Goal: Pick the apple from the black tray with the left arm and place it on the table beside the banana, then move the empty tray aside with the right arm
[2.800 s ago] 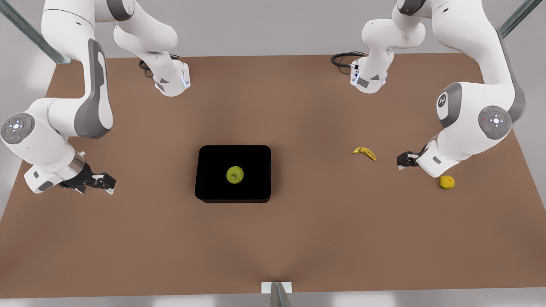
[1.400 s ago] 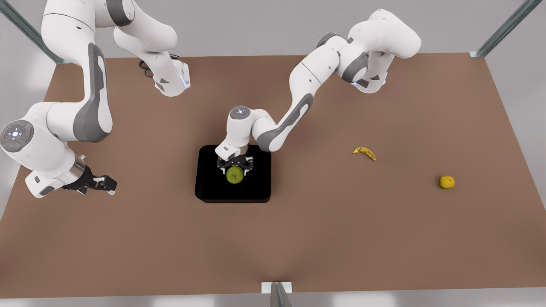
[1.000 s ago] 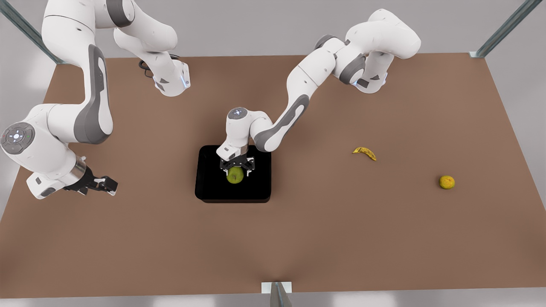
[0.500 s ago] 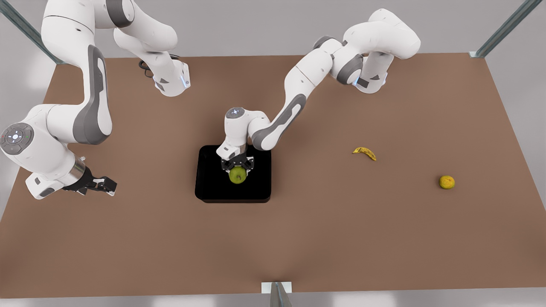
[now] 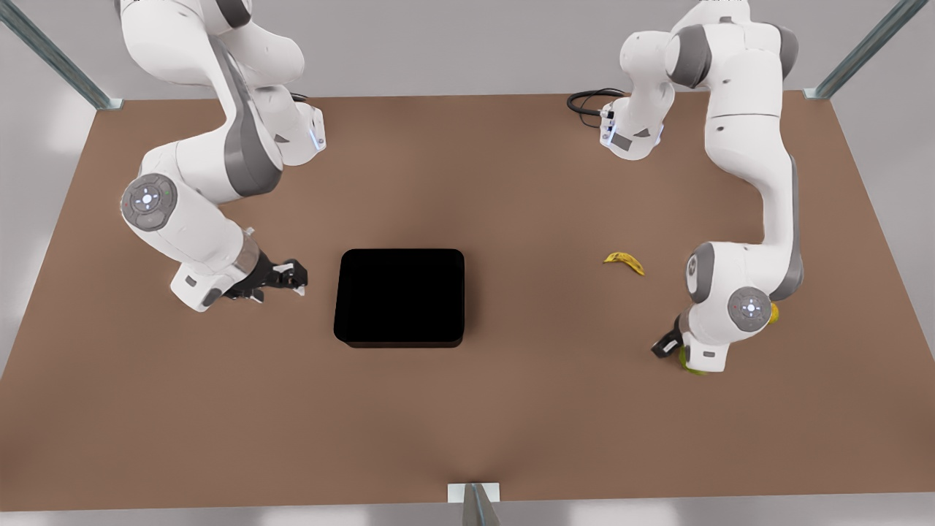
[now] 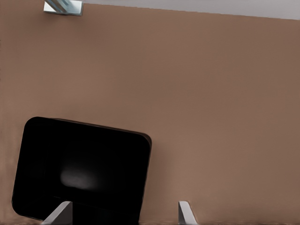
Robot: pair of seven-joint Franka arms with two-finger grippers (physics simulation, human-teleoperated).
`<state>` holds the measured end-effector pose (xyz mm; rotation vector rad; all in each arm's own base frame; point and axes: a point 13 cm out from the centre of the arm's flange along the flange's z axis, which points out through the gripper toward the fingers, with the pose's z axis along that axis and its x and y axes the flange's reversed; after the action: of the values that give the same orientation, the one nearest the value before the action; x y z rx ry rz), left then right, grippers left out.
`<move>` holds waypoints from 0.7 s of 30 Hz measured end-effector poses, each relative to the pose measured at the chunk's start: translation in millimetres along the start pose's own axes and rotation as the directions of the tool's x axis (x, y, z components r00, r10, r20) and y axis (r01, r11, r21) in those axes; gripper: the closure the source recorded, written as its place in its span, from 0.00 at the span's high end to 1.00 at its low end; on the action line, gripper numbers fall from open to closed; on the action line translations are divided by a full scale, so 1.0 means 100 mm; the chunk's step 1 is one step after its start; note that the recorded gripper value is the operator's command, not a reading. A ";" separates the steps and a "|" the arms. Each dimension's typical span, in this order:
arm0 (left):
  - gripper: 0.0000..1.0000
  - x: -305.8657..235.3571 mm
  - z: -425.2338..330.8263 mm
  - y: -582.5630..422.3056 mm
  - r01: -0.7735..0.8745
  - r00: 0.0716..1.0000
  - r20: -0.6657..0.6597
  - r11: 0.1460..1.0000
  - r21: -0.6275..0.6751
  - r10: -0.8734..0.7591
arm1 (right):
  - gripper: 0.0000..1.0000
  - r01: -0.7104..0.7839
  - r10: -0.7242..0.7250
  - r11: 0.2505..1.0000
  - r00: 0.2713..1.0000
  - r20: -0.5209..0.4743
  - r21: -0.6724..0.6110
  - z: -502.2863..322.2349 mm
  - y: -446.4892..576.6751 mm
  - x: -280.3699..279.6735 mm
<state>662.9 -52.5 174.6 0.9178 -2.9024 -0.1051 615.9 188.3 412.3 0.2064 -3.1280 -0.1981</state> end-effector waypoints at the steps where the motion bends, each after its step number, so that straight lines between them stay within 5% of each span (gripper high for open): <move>1: 1.00 -0.03 0.17 0.09 -0.043 0.999 -0.015 0.999 -0.016 0.042 | 0.96 -0.017 0.016 1.000 0.999 -0.037 -0.024 0.15 0.08 0.10; 5: 1.00 -0.18 0.24 0.17 -0.209 0.978 -0.007 0.978 -0.017 0.209 | 1.00 -0.045 0.039 0.998 0.991 -0.126 -0.045 0.85 0.51 0.82; 7: 1.00 -0.45 -0.83 -0.15 -0.298 0.948 0.127 0.954 0.030 0.292 | 1.00 -0.051 0.045 0.998 0.993 -0.106 -0.049 1.01 0.69 0.97; 9: 1.00 -0.17 -1.89 -0.02 -0.347 0.927 0.185 0.934 0.087 0.327 | 1.00 -0.070 0.066 0.996 0.994 -0.083 -0.047 1.24 0.74 1.08; 21: 1.00 0.31 -1.84 0.05 -0.564 0.822 0.154 0.822 0.084 0.548 | 1.00 -0.178 0.180 0.982 0.983 0.040 -0.057 2.03 0.01 0.67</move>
<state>655.1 -73.5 359.7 0.0311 -3.1843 0.0719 547.5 205.8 210.7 -0.0816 -3.1572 -0.2872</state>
